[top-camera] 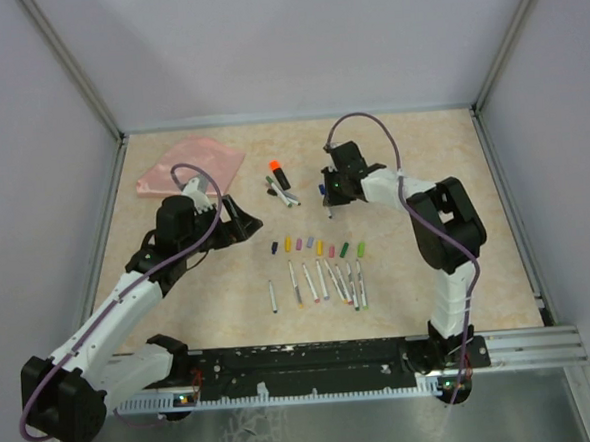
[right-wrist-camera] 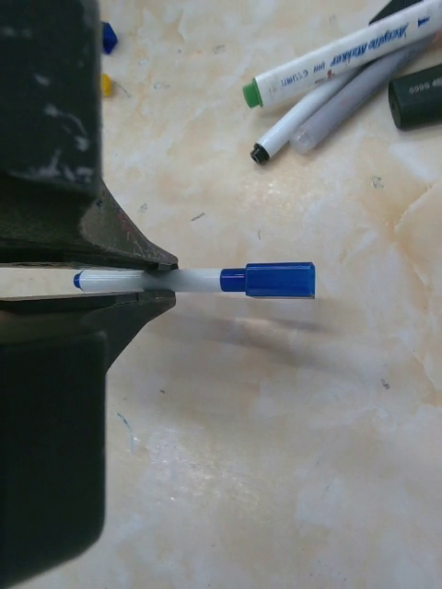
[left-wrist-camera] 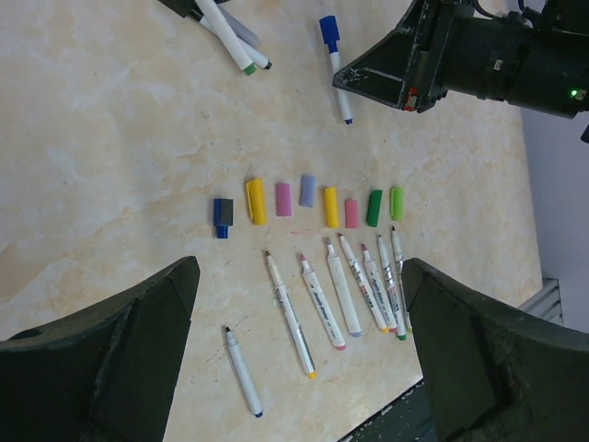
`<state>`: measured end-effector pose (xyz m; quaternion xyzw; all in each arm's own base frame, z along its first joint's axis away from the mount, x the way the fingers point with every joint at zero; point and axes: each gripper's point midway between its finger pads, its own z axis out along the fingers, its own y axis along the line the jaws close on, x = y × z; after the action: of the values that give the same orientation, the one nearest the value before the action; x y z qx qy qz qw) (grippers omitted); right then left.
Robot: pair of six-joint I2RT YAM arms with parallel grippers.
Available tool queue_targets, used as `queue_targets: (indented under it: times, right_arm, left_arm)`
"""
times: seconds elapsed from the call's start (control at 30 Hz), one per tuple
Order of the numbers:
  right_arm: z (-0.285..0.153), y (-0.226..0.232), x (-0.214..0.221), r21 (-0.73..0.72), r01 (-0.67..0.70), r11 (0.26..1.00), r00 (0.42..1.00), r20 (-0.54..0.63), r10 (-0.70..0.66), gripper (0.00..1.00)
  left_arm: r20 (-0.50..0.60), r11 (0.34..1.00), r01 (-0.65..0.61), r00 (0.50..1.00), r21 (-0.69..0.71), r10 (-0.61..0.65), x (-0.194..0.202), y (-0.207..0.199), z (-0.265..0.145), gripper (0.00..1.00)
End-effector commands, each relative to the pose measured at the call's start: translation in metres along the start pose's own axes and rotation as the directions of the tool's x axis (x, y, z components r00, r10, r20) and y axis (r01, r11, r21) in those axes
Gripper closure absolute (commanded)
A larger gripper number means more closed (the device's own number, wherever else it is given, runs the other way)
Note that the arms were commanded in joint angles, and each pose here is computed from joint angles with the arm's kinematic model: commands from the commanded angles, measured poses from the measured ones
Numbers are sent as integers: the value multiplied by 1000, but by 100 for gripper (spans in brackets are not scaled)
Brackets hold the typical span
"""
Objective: Open the pen caps
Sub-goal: Pick up the pen from the center of the board.
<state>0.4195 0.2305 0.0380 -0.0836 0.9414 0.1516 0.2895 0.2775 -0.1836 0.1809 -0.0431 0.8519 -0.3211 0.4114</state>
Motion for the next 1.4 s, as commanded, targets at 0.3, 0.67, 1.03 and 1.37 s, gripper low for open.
queue_targets:
  times: [0.3, 0.67, 1.03, 1.37]
  right_arm:
    - [-87, 49, -71, -338, -100, 936, 921, 326, 216, 100]
    - [-138, 77, -69, -537, -120, 835, 866, 355, 352, 100]
    - [-161, 94, -54, -655, -140, 743, 848, 308, 432, 100]
    - [-168, 118, -42, -712, -125, 691, 860, 270, 433, 100]
  left_arm:
    - [57, 970, 15, 998, 244, -30, -23, -53, -11, 4]
    - [60, 948, 31, 997, 318, -52, -29, -70, -15, 4]
    - [40, 905, 77, 994, 418, -103, -36, -91, -13, 4]
    - [0, 866, 123, 990, 484, -141, -38, -104, -3, 4]
